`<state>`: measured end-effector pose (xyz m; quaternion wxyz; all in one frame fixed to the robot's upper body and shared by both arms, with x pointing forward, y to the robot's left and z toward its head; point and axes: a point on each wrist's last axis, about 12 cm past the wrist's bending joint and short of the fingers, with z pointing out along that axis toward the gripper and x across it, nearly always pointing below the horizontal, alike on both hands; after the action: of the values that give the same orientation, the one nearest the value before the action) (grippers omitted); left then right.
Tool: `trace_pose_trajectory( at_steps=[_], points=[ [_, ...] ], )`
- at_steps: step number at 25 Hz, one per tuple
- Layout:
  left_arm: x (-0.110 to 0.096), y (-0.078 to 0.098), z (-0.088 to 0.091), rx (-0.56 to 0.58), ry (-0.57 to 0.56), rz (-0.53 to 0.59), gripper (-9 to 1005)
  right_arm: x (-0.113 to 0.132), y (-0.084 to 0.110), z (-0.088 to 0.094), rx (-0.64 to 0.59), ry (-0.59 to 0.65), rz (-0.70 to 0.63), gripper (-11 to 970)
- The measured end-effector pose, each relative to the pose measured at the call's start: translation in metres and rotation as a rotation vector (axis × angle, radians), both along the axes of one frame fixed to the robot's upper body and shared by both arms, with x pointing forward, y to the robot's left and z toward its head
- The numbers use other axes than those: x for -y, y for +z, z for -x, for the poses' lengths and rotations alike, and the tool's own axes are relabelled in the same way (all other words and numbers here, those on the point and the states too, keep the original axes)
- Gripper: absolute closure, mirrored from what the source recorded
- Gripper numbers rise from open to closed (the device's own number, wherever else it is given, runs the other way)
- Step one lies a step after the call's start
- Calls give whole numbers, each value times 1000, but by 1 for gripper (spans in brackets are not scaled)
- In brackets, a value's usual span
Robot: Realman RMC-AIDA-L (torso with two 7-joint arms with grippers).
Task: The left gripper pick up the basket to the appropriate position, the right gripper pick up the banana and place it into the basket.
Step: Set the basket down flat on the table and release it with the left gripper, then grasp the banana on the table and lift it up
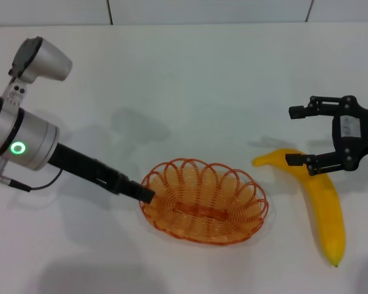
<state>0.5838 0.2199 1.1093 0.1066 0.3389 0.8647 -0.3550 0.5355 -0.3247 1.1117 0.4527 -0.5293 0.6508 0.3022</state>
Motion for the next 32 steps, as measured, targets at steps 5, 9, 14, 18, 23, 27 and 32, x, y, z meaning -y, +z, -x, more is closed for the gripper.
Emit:
trace_pose_trajectory(
  at_steps=[5,9,14,18,23,27,32],
  points=[
    [-35,14,6,152,73,24,582,4,-1,2,-3,-12,0,84],
    [-59,35,23,336,74,132,464,12,-1,5,8,-62,-22,84],
    [-75,44,49,507,-38,205,277,26,0,13,13,-116,-51,84],
    [-93,37,70,624,-128,226,158,29,0,15,13,-124,-55,84],
    [-110,16,88,710,-209,188,114,29,0,15,12,-125,-56,84],
    [-118,-7,102,757,-228,199,114,29,-1,16,11,-126,-57,84],
    [-125,-25,113,778,-186,219,115,29,-2,17,7,-129,-59,85]
  ],
)
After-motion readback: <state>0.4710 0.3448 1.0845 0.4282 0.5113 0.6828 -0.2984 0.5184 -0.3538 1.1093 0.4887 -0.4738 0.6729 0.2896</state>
